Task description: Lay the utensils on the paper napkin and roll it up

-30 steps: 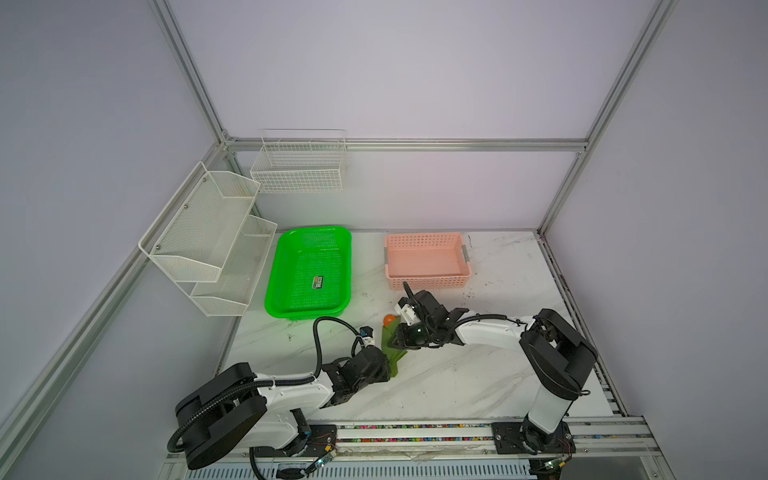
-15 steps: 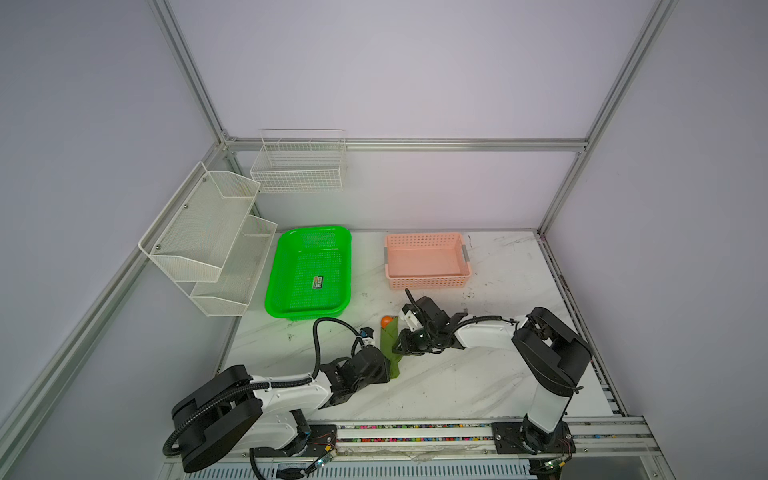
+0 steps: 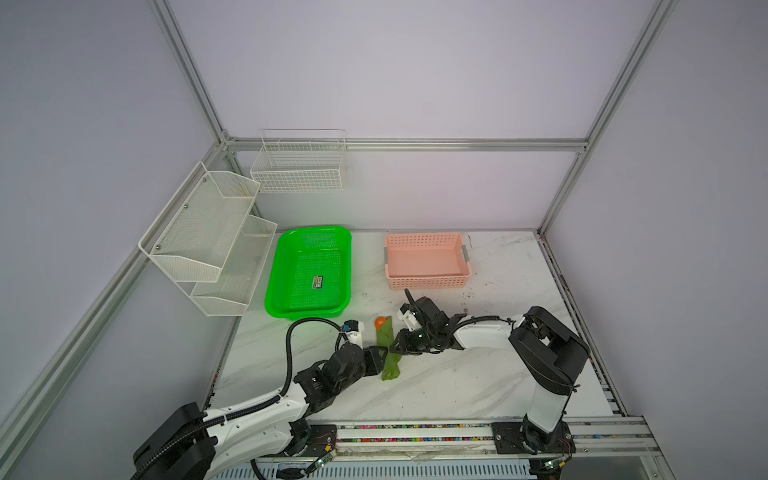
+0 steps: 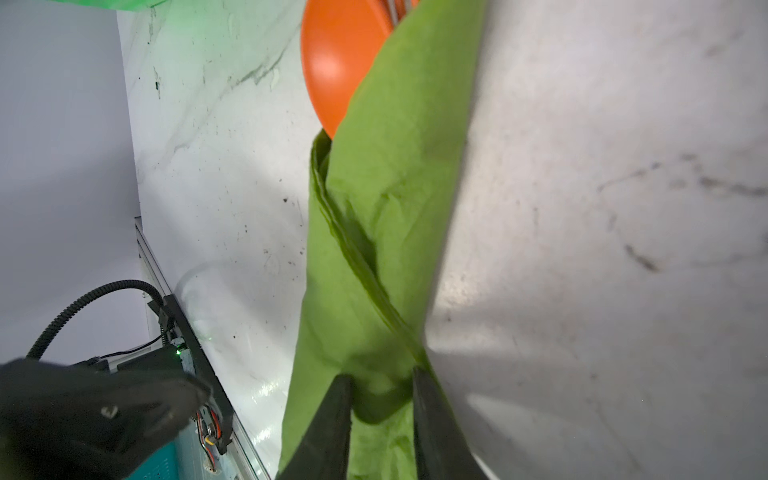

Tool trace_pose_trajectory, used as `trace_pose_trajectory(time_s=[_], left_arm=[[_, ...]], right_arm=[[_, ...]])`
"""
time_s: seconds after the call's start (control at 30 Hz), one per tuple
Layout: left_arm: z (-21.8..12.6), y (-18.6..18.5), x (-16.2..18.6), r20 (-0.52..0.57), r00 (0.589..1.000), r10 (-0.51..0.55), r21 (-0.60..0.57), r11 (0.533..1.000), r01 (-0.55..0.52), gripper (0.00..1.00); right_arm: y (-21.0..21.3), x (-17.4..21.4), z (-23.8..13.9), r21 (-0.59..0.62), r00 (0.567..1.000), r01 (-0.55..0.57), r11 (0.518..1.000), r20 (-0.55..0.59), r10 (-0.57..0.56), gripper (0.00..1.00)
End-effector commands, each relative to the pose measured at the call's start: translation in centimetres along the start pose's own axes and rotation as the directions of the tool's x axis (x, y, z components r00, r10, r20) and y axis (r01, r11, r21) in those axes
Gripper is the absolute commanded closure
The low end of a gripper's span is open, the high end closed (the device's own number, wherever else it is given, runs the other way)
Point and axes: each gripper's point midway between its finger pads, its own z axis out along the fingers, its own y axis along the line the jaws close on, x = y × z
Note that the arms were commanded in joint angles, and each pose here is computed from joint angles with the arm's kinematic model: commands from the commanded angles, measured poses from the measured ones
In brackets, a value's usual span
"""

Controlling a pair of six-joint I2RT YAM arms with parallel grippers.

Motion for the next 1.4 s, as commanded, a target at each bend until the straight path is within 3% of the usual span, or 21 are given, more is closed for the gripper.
trace_pose_trajectory(time_s=[0.0,0.33,0.77,0.97,1.37], left_arm=[[0.2,1.6,0.1,-0.006,1.000,0.010,-0.016,1.000,-0.010,0.54],[3.1,1.8,-0.1,-0.068,0.997,-0.047,0.039,0.998,0.050,0.54],[4.6,3.5,1.8,-0.168,0.981,-0.094,-0.001,0.995,0.095,0.54],[5.5,4.7,3.6,-0.205,0.968,-0.143,-0.010,0.989,0.144,0.56],[5.8,5.4,5.2,-0.252,0.953,-0.166,-0.012,0.986,0.168,0.71]], right_arm=[[-3.4,2.7,1.3,0.098,0.995,-0.061,0.993,-0.072,0.069,0.70],[-2.9,3.3,2.0,0.080,0.993,-0.054,0.995,-0.101,0.061,0.70],[-3.7,4.1,2.9,0.073,0.989,-0.063,0.995,-0.127,0.072,0.70],[-4.4,4.8,3.7,0.072,0.986,-0.075,0.995,-0.144,0.084,0.80],[-4.7,5.4,3.6,0.061,0.985,-0.079,0.995,-0.149,0.087,0.80]])
